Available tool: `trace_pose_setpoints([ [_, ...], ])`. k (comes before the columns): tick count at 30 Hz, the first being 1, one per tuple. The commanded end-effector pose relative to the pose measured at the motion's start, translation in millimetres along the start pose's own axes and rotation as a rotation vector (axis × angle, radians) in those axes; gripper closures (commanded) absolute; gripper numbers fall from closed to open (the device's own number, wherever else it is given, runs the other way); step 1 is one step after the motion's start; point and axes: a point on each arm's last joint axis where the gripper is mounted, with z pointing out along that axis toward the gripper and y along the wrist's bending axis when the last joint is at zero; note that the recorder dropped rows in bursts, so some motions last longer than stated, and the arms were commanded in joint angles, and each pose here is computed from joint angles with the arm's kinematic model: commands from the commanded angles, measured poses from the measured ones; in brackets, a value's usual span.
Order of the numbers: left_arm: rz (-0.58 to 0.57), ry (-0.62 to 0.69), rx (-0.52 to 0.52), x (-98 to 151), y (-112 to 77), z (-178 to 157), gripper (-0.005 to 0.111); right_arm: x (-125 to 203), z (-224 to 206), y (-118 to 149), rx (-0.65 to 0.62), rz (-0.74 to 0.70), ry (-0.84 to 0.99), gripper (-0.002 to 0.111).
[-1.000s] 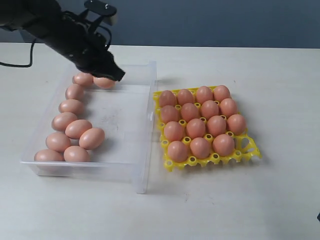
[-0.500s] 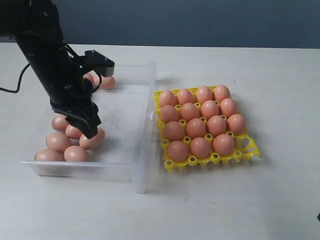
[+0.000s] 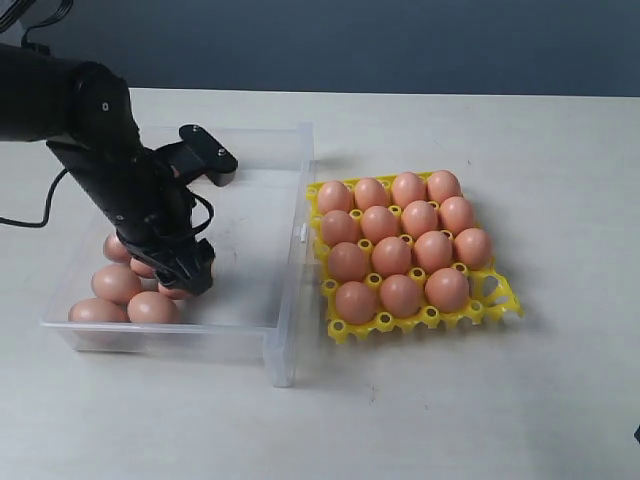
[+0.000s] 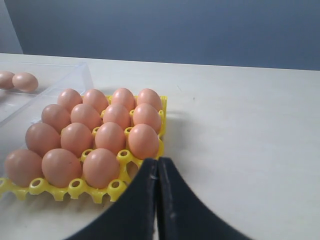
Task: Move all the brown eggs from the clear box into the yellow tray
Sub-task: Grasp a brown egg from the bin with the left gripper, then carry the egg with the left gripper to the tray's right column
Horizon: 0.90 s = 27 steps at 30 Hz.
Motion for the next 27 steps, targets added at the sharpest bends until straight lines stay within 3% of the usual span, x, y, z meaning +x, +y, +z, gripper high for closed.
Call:
trace_pose_setpoints([
  [1, -0.008, -0.026, -0.018, 2.0, -1.3, 6.8, 0.040, -2.2, -0.4, 0.1, -0.001, -0.003, -0.015, 0.107],
  [6, -0.009, 0.024, 0.000, 7.4, -1.3, 24.4, 0.046, -2.2, -0.4, 0.1, -0.001, -0.003, -0.015, 0.107],
  [9, -0.017, 0.003, -0.007, 5.5, -0.5, 25.3, 0.055, -2.2, -0.4, 0.1, -0.001, -0.003, -0.015, 0.107],
  [15, -0.036, -0.005, 0.005, 4.8, -1.7, 24.7, 0.104, -2.2, -0.4, 0.1, -0.001, -0.003, -0.015, 0.107],
  [20, -0.093, -0.085, 0.029, -4.6, -4.6, 8.1, 0.106, -2.2, -0.4, 0.1, -0.001, -0.003, -0.015, 0.107],
  [24, -0.162, -0.236, 0.046, -22.8, -5.9, -22.9, 0.106, -2.2, -0.4, 0.1, -0.001, -0.003, -0.015, 0.107],
  [27, -0.149, -0.391, 0.109, -40.0, -12.8, -47.4, 0.106, -2.2, -0.4, 0.1, -0.001, -0.003, -0.015, 0.107],
])
